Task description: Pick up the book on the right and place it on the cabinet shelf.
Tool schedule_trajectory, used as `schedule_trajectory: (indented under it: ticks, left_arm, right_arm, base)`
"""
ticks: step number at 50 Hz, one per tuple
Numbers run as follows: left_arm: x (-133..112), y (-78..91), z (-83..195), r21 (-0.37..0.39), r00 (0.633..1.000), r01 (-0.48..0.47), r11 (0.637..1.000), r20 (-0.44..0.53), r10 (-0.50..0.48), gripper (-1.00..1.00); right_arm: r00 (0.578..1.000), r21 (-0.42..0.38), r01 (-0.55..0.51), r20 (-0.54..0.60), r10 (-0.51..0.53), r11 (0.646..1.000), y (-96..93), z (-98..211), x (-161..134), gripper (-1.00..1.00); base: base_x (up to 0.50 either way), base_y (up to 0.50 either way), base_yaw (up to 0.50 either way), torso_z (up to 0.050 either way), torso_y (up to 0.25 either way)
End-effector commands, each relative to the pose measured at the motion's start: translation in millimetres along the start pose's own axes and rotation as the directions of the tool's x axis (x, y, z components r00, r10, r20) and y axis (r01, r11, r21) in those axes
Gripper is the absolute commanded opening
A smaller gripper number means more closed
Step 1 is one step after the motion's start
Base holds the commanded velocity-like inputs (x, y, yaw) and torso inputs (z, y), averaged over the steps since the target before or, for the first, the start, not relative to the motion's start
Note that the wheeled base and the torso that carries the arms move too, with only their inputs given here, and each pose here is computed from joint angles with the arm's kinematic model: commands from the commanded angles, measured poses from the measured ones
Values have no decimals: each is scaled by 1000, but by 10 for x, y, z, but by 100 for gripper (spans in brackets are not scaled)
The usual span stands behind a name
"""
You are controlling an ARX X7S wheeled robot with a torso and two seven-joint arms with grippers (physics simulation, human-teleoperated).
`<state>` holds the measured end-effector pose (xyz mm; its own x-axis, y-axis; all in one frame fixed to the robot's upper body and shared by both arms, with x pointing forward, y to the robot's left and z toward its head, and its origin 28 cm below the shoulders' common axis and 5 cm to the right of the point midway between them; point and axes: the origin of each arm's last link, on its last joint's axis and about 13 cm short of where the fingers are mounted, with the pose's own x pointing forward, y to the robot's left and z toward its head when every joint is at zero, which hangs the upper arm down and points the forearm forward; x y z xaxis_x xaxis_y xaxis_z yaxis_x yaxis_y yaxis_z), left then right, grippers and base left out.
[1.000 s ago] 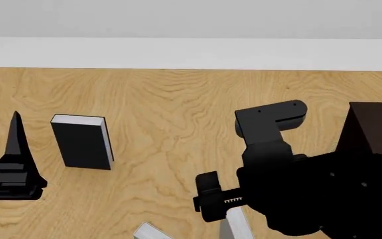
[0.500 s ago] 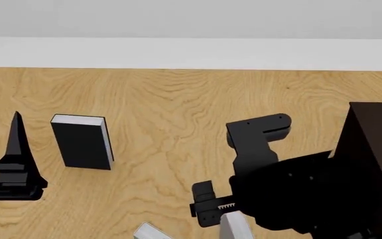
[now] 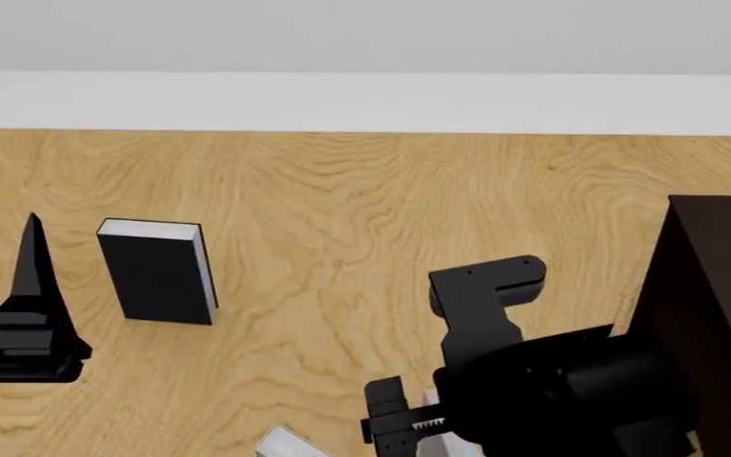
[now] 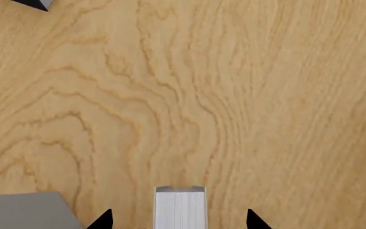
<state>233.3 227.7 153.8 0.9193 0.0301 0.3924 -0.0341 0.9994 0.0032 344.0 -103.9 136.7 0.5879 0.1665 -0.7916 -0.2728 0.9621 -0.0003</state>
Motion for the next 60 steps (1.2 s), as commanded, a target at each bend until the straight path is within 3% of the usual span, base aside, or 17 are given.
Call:
schedule_trajectory:
  ticks: [1, 30, 31, 44, 48, 60]
  left_arm:
    - [2, -8, -19, 4, 1000, 2, 1000, -4, -2, 100]
    - [3, -17, -41, 11, 1000, 6, 1000, -10, -6, 100]
    - [3, -18, -37, 11, 1000, 6, 1000, -10, -6, 100]
    - [0, -12, -27, 9, 1000, 4, 1000, -9, -4, 100]
    - [1, -15, -33, 9, 1000, 4, 1000, -10, -4, 100]
    - [8, -6, -39, 8, 1000, 3, 1000, -13, -3, 100]
  right_arm:
    - [1000, 8, -9, -19, 9, 1000, -9, -83, 130, 100]
    - [998, 18, -16, -55, 17, 1000, -13, -205, 285, 100]
    - [999, 17, -3, -53, 4, 1000, -17, -202, 284, -100]
    - [998, -29, 56, 40, -55, 998, 17, -101, 56, -100]
    - [986, -104, 140, 106, -129, 985, 59, -26, -111, -100]
    - [964, -98, 195, 204, -172, 976, 78, 209, -470, -100]
  base:
    - [0, 0, 0, 0, 0]
    - [0, 0, 0, 0, 0]
    - [0, 0, 0, 0, 0]
    - [1, 0, 0, 0, 0]
    - [0, 0, 0, 0, 0]
    - [0, 0, 0, 0, 2]
